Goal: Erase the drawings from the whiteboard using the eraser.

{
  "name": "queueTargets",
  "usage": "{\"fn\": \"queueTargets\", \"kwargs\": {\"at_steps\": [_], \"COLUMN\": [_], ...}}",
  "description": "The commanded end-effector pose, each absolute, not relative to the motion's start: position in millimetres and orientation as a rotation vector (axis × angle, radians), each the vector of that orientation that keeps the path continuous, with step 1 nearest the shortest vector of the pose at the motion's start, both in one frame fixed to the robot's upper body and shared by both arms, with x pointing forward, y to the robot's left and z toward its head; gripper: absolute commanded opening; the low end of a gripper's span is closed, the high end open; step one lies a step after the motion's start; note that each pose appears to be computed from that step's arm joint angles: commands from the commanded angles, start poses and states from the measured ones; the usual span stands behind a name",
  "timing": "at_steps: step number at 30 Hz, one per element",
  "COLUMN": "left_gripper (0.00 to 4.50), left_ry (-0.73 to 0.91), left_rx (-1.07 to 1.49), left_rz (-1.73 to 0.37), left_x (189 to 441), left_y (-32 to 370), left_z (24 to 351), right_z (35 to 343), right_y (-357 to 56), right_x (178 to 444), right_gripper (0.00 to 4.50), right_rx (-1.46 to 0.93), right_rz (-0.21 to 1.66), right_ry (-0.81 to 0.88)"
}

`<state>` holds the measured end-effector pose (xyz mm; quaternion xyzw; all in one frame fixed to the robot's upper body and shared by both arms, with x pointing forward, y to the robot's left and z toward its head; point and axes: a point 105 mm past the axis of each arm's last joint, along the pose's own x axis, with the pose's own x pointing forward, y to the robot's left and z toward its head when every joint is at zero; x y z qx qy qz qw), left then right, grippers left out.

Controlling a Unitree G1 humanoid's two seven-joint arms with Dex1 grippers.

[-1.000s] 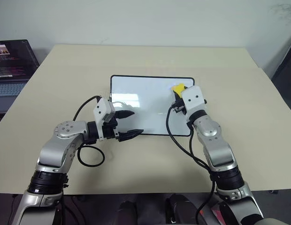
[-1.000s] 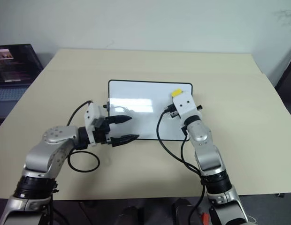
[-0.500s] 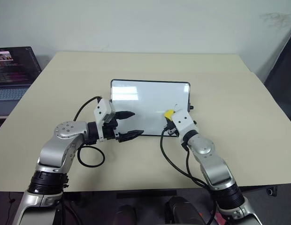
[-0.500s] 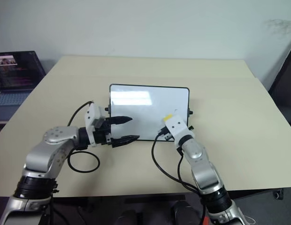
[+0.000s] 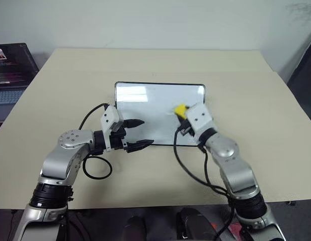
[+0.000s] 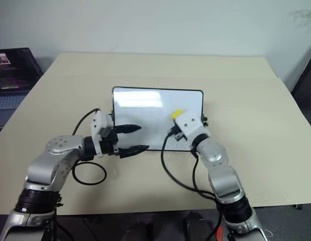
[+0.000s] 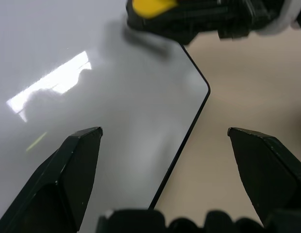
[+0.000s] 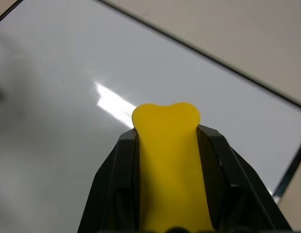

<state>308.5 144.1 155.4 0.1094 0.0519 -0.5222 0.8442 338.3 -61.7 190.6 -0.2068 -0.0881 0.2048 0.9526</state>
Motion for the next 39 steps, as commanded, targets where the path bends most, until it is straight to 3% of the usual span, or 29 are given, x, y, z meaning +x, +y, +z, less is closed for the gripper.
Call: {"fn": "queueTargets", "kwargs": {"at_steps": [1,11,22,28,33,39], "left_gripper": [4.50,4.50,4.50,4.50,4.50,4.50], "left_ry": [0.060,0.057,0.055,0.056,0.057,0.058], "left_rx": [0.255,0.254,0.255,0.253,0.257,0.260], "left_rz": [-1.129,-1.134,-1.130,-1.128,-1.130,-1.127], "left_x": [305,304,304,303,304,304], "left_y": [138,135,135,136,137,138], "left_z": [166,169,170,168,168,168], "right_z": [211,214,118,101,115,176], "right_y": [-71,-81,-83,-78,-60,-32], "right_x": [341,349,339,331,325,319], "right_gripper": [1.30,1.30,1.30,1.30,1.30,1.30], "right_rx": [-0.412,-0.415,-0.326,-0.300,-0.312,-0.324], "right_rz": [0.352,0.286,0.346,0.388,0.481,0.583], "right_ry": [-0.261,-0.269,0.128,0.216,0.167,-0.095]}}
